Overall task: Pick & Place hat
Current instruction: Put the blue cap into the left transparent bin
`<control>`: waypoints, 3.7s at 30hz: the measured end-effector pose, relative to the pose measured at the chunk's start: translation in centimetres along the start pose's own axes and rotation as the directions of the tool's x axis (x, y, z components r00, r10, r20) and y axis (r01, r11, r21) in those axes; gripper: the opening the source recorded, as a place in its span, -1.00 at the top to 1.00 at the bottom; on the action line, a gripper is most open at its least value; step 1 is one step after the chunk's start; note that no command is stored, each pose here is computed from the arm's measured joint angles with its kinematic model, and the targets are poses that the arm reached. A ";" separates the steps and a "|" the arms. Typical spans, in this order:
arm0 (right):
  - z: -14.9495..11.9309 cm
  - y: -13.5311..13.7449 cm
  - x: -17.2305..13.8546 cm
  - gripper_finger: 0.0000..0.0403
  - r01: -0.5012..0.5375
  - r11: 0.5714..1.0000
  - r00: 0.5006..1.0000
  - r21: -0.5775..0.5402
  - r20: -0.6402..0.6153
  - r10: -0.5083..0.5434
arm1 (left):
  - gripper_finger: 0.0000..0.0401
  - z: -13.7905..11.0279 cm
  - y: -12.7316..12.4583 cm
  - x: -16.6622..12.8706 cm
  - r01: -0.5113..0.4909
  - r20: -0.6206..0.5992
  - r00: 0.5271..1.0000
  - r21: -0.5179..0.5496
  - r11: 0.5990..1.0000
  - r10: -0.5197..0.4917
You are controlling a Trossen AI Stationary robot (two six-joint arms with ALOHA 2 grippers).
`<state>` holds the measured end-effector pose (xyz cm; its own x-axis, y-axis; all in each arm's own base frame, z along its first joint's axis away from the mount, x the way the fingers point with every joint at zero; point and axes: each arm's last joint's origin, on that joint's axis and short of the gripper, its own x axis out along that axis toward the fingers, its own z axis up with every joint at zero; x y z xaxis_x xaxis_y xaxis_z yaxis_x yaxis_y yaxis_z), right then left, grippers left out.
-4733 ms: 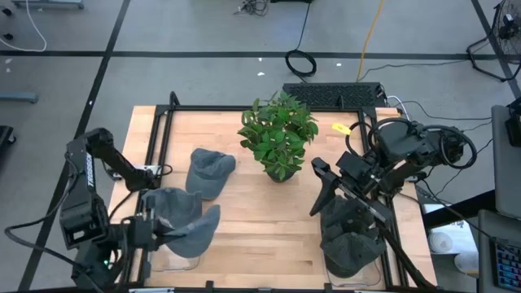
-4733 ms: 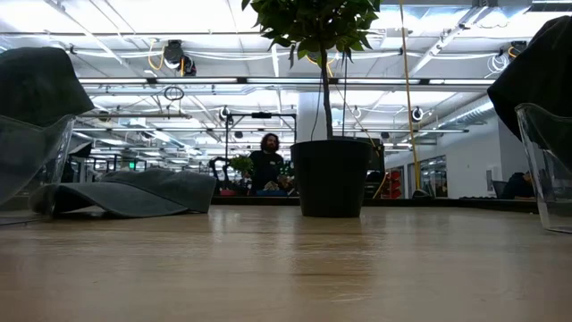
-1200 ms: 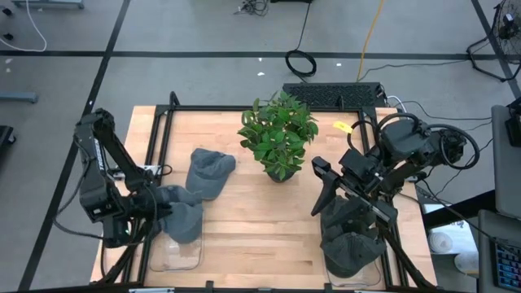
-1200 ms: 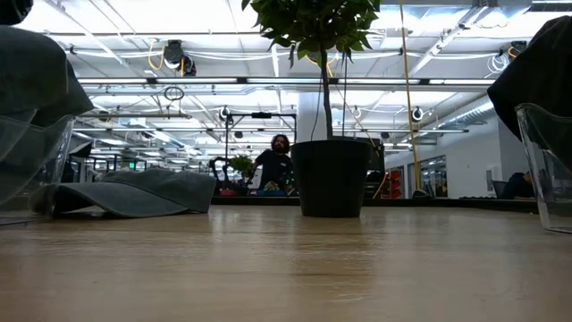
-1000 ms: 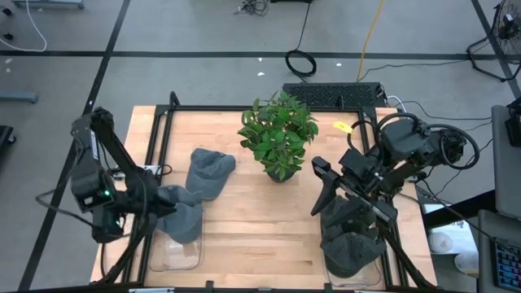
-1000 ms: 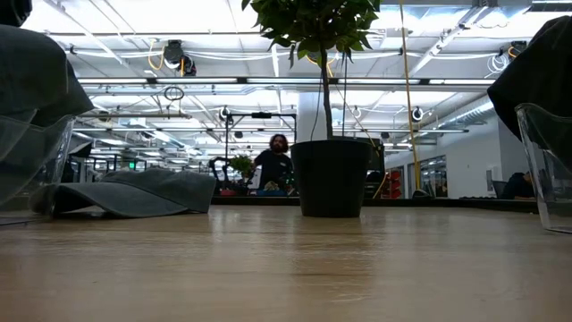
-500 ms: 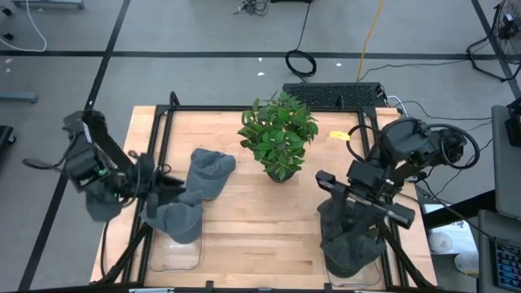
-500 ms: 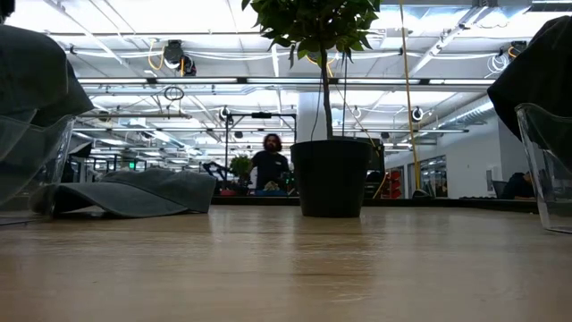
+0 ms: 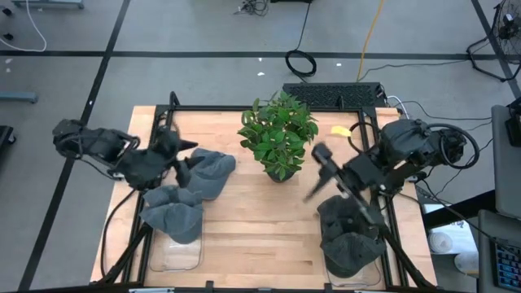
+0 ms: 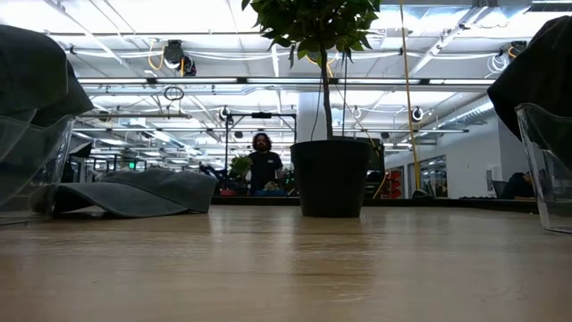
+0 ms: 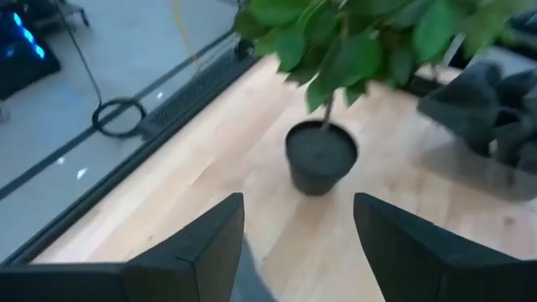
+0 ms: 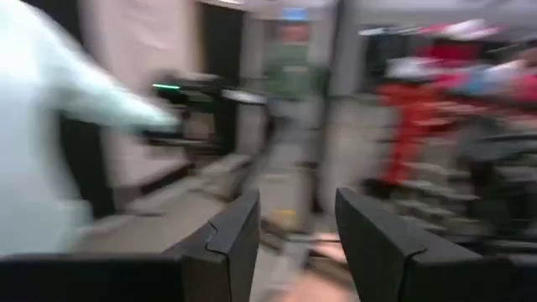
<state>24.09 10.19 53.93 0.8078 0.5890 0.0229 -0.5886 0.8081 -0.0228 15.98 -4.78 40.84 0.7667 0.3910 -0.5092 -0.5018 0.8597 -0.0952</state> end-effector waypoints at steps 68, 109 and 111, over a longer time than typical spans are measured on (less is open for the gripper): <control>-3.7 -7.3 -1.3 -0.16 0.655 0.737 0.715 -0.166 -0.181 -0.676 | -0.24 -16.5 11.9 19.8 -0.239 -0.705 0.613 0.264 0.934 0.356; -2.0 -6.9 -4.0 -0.07 0.706 0.707 0.700 -0.045 -0.111 -0.706 | 0.98 3.2 9.7 8.6 -0.238 -0.399 0.878 0.117 0.964 0.265; -2.1 -6.8 -4.0 -0.08 0.703 0.710 0.703 -0.031 -0.115 -0.702 | 0.98 4.4 9.6 7.5 -0.238 -0.360 0.896 0.106 0.965 0.261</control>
<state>24.94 2.29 51.93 0.9847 -0.1532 -0.0827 0.1511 0.9880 -0.0311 18.63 7.88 39.91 0.4120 0.4563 -0.7887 -0.6247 0.7715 0.1201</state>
